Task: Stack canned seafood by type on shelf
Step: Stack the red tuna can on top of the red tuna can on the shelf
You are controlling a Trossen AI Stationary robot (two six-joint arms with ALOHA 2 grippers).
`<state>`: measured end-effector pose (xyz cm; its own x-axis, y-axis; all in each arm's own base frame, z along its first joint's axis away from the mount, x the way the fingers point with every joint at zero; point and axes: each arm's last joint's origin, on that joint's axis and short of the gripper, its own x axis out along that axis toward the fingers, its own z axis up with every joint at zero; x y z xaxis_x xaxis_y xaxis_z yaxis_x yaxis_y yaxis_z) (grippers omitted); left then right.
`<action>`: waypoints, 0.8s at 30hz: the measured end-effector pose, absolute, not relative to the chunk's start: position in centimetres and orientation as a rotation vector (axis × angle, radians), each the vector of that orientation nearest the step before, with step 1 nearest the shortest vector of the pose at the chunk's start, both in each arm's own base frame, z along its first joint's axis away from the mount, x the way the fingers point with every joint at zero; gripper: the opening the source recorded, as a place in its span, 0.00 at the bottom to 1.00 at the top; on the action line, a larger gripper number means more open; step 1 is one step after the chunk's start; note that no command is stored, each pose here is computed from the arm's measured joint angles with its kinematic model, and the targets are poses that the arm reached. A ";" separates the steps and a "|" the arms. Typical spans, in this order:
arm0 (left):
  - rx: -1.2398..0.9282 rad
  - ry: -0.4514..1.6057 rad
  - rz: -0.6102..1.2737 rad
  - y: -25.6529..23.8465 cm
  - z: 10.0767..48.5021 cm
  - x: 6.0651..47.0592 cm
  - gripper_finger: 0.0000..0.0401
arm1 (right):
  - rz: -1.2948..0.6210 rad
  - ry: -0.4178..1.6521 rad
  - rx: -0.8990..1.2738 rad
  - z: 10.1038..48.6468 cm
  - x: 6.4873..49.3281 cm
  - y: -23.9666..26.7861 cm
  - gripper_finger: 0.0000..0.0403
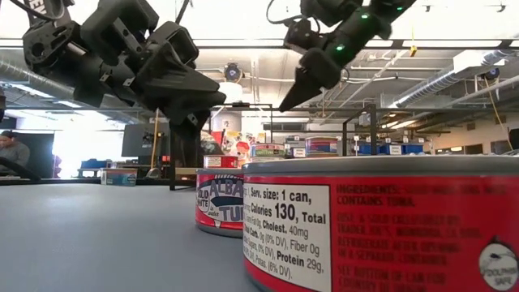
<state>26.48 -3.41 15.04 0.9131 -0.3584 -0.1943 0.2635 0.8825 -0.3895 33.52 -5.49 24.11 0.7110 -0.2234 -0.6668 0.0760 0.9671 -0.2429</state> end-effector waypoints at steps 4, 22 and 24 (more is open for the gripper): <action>-0.380 0.284 -0.300 -3.9 14.9 26.4 0.27 | -0.180 0.721 -0.177 23.6 31.9 -3.9 0.03; -0.411 0.617 -0.171 -7.0 17.4 30.0 0.49 | -0.284 0.633 -0.182 21.8 28.8 0.8 0.02; -0.463 0.637 -0.182 -7.1 17.7 30.5 0.49 | -0.283 0.632 -0.183 21.8 28.8 0.9 0.03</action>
<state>30.46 -7.15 17.68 0.7921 -0.3024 -0.5301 0.0230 0.8828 -0.4692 28.84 0.85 21.84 0.7705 -0.3147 -0.5543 0.2038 0.9456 -0.2537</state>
